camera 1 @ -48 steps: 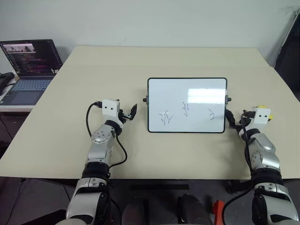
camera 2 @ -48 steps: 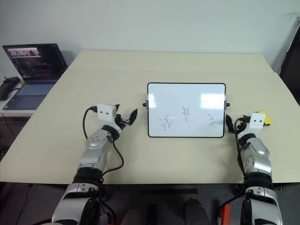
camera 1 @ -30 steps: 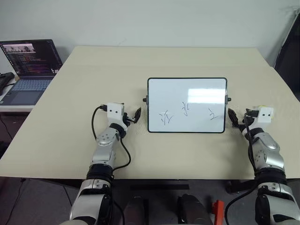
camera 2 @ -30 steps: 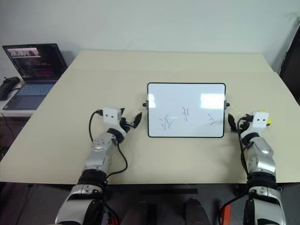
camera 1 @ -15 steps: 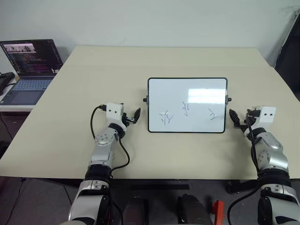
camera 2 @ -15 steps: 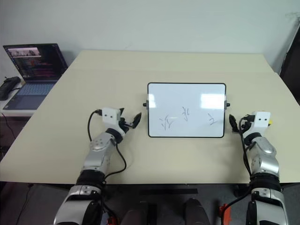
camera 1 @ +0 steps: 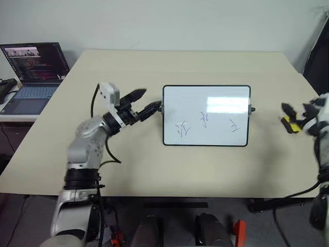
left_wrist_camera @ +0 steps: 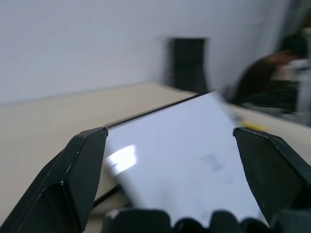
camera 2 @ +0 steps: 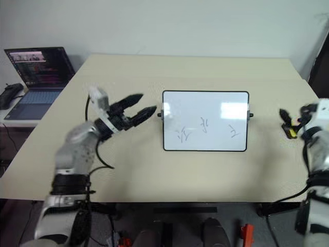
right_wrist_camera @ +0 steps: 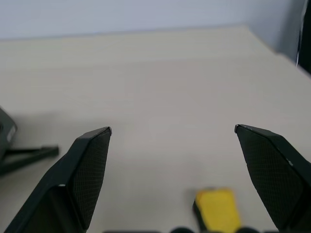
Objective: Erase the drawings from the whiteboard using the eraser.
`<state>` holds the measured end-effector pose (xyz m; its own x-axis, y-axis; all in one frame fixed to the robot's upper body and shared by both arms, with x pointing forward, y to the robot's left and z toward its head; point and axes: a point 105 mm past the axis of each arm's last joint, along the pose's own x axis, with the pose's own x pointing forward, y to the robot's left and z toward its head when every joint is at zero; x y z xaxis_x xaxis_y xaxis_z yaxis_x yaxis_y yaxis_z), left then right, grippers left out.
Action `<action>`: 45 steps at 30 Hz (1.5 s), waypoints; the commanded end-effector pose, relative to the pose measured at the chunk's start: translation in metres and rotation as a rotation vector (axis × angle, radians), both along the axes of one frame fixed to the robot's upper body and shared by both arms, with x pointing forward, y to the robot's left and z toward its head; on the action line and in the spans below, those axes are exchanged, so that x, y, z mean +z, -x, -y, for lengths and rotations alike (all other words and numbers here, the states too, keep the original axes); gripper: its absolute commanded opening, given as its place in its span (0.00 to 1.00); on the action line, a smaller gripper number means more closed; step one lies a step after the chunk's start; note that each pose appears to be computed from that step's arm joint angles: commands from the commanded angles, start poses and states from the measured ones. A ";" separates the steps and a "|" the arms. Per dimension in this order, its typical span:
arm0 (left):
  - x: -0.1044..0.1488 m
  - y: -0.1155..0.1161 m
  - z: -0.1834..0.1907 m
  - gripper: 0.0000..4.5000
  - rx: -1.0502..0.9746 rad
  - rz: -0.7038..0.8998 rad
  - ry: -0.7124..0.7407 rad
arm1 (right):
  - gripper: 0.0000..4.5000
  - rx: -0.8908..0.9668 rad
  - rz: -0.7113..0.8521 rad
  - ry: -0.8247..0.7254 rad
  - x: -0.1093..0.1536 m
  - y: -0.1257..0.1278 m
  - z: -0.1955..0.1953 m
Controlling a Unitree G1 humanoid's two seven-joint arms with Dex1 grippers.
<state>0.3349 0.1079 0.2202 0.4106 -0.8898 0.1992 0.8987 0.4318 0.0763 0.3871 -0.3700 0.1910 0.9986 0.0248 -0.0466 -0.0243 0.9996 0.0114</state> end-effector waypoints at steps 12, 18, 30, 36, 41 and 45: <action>-0.024 0.043 0.051 1.00 -0.241 -0.080 -0.074 | 0.99 -0.052 -0.267 0.004 -0.034 0.005 0.024; -0.026 0.044 0.046 1.00 -0.216 -0.084 -0.089 | 0.99 -0.107 -0.335 0.022 -0.050 0.013 0.033; -0.026 0.050 0.044 1.00 -0.202 -0.097 -0.101 | 0.99 -0.107 -0.374 -0.005 -0.064 0.012 0.028; -0.026 0.052 0.043 1.00 -0.192 -0.101 -0.106 | 0.99 -0.100 -0.397 0.027 -0.069 0.008 0.021; -0.026 0.054 0.043 1.00 -0.186 -0.103 -0.109 | 0.99 -0.124 -0.412 0.050 -0.071 0.006 0.021; -0.026 0.055 0.044 1.00 -0.184 -0.103 -0.109 | 0.90 -0.130 -0.408 0.046 -0.073 0.006 0.021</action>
<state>0.2867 0.0647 0.1819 0.2726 -0.9616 0.0316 0.9620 0.2720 -0.0227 0.3777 -0.3882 0.1055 0.8741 -0.1031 -0.4747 0.0918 0.9947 -0.0470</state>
